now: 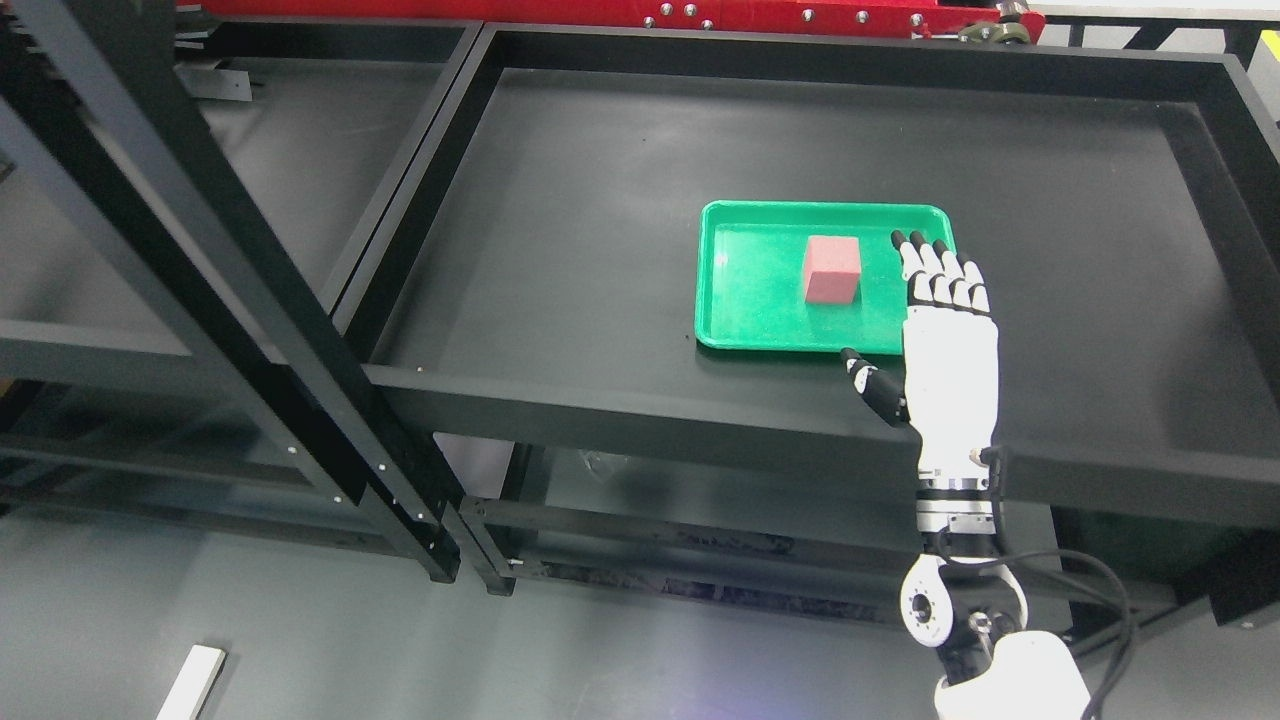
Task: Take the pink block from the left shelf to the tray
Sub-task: 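Reach the right hand over the green tray toward the pink block, then close the right hand fingers around the pink block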
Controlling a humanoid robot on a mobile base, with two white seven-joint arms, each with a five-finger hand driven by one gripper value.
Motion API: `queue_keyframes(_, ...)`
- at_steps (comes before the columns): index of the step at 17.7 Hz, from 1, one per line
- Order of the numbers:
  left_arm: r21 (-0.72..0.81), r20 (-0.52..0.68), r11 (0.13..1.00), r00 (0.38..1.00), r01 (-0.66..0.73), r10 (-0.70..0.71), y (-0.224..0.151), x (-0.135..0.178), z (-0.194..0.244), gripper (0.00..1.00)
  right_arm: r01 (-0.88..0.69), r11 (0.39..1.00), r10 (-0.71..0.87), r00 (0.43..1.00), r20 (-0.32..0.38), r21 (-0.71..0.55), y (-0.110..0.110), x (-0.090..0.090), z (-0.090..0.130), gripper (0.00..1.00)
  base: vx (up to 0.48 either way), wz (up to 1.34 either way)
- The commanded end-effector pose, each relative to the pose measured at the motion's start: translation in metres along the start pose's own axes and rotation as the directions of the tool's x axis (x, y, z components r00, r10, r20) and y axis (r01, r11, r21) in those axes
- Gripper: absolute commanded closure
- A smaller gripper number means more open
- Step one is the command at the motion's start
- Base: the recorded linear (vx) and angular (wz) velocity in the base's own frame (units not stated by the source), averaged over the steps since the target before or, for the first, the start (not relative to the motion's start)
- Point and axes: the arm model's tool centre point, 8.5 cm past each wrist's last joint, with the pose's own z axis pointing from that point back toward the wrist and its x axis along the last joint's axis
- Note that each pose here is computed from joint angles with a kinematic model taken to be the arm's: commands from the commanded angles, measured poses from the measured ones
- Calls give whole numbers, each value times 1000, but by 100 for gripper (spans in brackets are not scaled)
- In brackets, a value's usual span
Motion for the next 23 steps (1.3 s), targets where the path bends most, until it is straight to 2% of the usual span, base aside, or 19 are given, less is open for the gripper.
queue_keyframes(1,15,-3,1000,1000,2,-2,10,-7,2,0,19,995,-18,1000,-13,94,8,-7,6,1,220,-1)
queue_keyframes(8,15,-3,1000,1000,2,-2,10,-7,2,0,57,990,-54,998,-32,128,12,-9,6,1,207,-64)
queue_keyframes(14,15,-3,1000,1000,2,-2,10,-7,2,0,52,926,-32,998,-58,373,37,-16,2,1,156,-77)
queue_keyframes(23,15,-3,1000,1000,2,-2,10,-7,2,0,75,916,-49,996,-76,394,44,-19,-3,1,123,-22)
